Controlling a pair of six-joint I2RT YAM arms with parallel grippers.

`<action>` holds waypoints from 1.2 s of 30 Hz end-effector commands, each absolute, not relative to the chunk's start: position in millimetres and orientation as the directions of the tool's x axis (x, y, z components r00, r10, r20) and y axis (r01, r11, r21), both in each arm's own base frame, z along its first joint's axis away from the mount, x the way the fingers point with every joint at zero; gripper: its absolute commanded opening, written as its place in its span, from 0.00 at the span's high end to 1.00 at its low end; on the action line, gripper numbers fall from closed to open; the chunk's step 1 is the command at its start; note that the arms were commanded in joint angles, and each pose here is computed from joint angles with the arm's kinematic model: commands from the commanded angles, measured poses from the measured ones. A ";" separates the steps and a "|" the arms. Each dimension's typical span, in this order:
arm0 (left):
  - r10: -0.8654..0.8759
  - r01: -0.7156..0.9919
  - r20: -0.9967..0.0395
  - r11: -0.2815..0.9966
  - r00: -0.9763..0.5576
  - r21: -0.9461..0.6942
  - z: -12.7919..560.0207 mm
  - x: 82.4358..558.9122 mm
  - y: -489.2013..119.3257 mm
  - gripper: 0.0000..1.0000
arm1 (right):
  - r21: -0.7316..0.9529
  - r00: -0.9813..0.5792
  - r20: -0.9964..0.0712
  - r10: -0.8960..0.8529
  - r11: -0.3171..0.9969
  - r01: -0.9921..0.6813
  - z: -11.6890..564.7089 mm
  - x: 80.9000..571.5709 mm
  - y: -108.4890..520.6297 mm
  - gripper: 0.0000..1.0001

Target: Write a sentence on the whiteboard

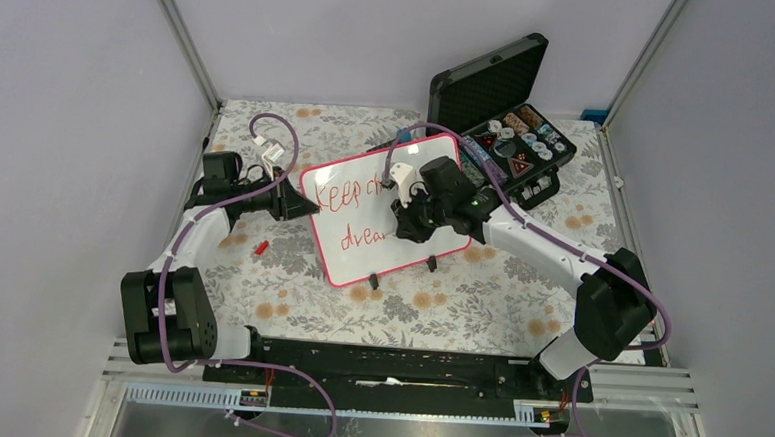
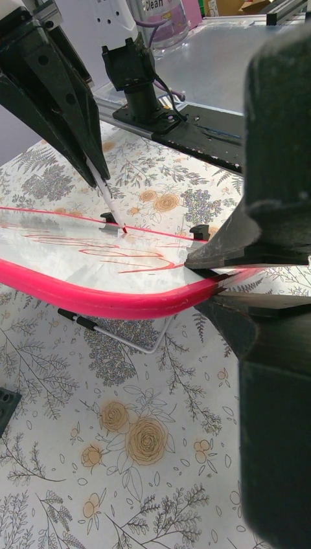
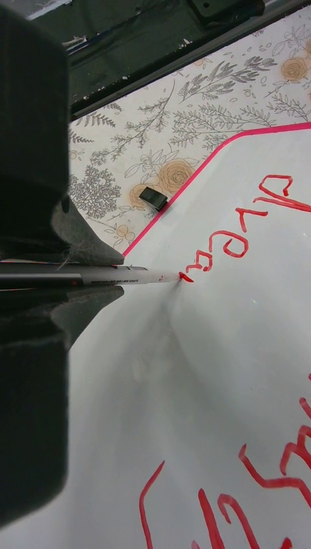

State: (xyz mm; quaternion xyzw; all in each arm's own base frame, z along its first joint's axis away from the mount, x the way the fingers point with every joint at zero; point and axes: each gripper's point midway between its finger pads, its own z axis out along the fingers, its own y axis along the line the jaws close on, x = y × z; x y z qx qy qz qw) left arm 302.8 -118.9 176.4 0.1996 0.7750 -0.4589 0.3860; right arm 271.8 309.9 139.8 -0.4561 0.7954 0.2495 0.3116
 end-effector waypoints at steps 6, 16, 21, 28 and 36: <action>0.007 0.736 -0.851 0.505 -0.525 -0.450 187.4 309.8 -121.3 1.00 | 0.047 -0.342 -0.792 -0.506 0.508 -0.860 176.4 301.1 311.1 1.00; 0.007 0.735 -0.851 0.507 -0.526 -0.450 187.3 310.4 -121.0 1.00 | 0.034 -0.348 -0.787 -0.510 0.526 -0.850 172.7 303.7 297.7 1.00; 0.006 0.734 -0.850 0.507 -0.527 -0.451 186.8 310.2 -121.0 1.00 | 0.041 -0.358 -0.774 -0.522 0.522 -0.852 163.7 298.9 294.3 1.00; 0.007 0.734 -0.851 0.508 -0.526 -0.450 186.7 310.3 -120.7 1.00 | 0.071 -0.376 -0.759 -0.532 0.506 -0.860 152.1 290.2 293.7 1.00; 0.007 0.734 -0.849 0.507 -0.528 -0.452 185.6 310.0 -121.0 1.00 | 0.090 -0.385 -0.752 -0.535 0.494 -0.865 147.1 285.8 295.2 1.00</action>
